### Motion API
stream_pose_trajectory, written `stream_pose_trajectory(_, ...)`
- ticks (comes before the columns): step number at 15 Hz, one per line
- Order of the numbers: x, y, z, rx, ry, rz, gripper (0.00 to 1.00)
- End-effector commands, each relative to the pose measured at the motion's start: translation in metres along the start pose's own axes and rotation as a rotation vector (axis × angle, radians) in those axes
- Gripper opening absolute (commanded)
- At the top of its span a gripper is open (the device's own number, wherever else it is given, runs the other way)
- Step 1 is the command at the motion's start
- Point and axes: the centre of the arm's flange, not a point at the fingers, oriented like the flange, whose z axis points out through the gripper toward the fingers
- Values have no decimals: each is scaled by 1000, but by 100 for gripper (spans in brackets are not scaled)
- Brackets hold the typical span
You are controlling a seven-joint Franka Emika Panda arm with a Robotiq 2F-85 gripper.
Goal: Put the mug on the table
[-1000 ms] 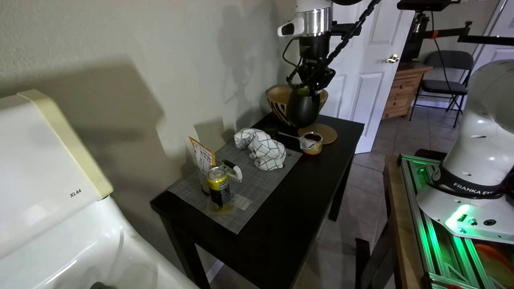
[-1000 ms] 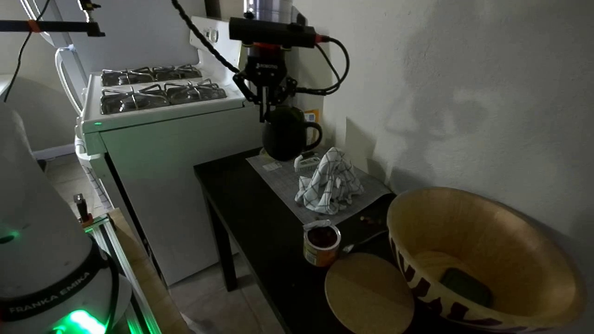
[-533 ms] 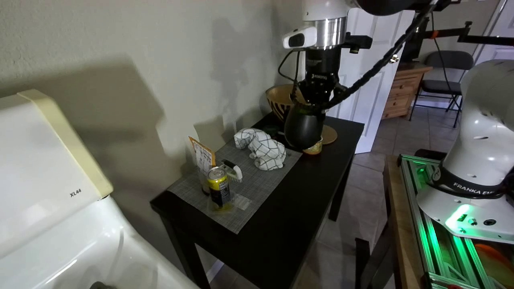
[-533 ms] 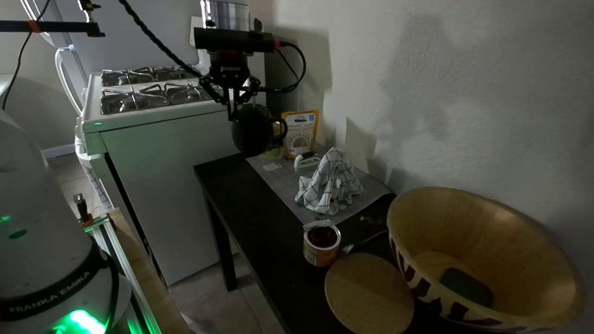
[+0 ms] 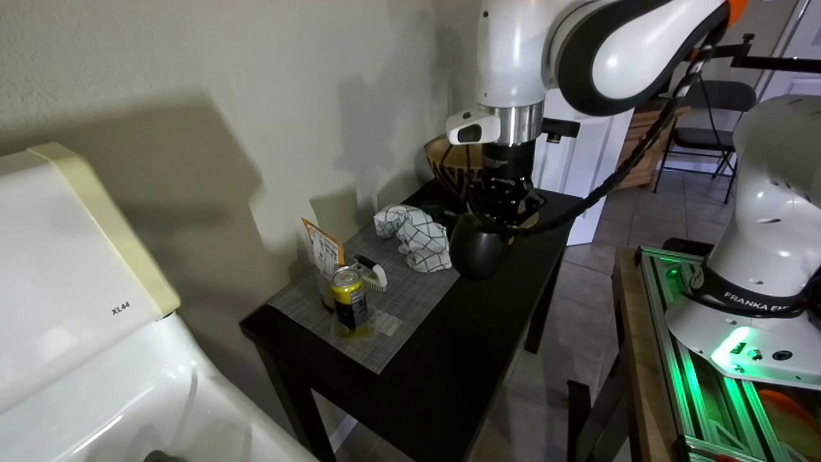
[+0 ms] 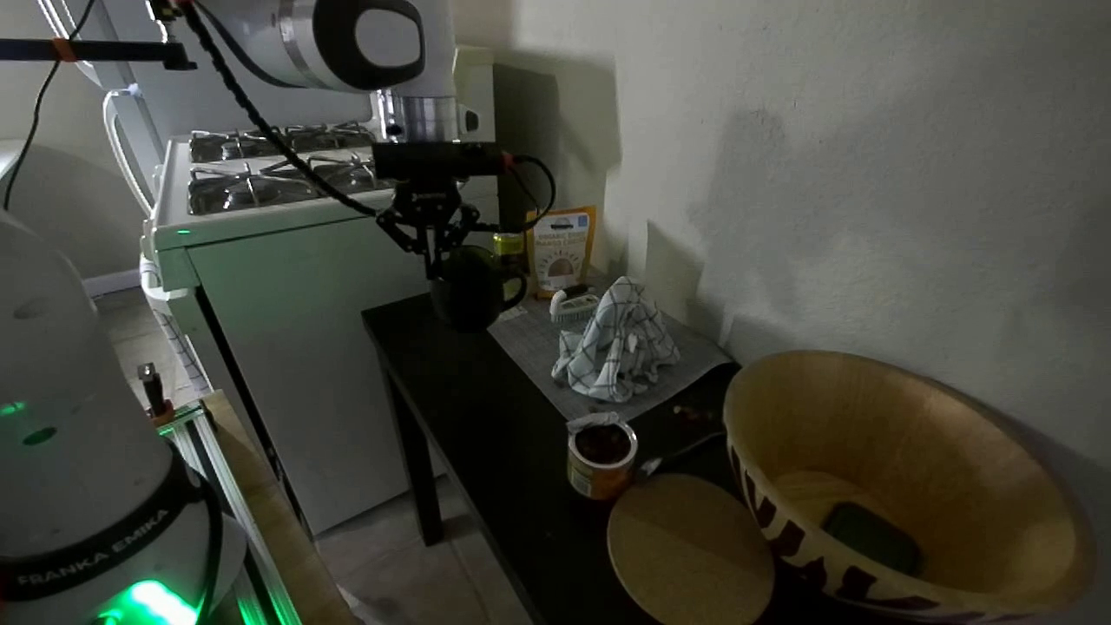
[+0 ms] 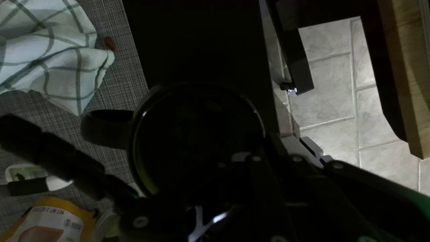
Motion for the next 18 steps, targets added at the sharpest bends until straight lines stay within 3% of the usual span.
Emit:
stream_pose_trajectory(1, 15, 13, 36, -25, -20, -29, 2)
stream_pose_trajectory(6, 27, 37, 76, -30, -72, -40, 2)
stream_pose_trajectory(13, 32, 62, 99, -21, -136, -44, 2)
stream_pose_trajectory(14, 33, 66, 96, -25, -136, -39, 6)
stream_pose_trajectory(15, 34, 68, 96, -25, -134, -37, 33)
stream_pose_trajectory(18, 29, 77, 81, -27, -123, -22, 47)
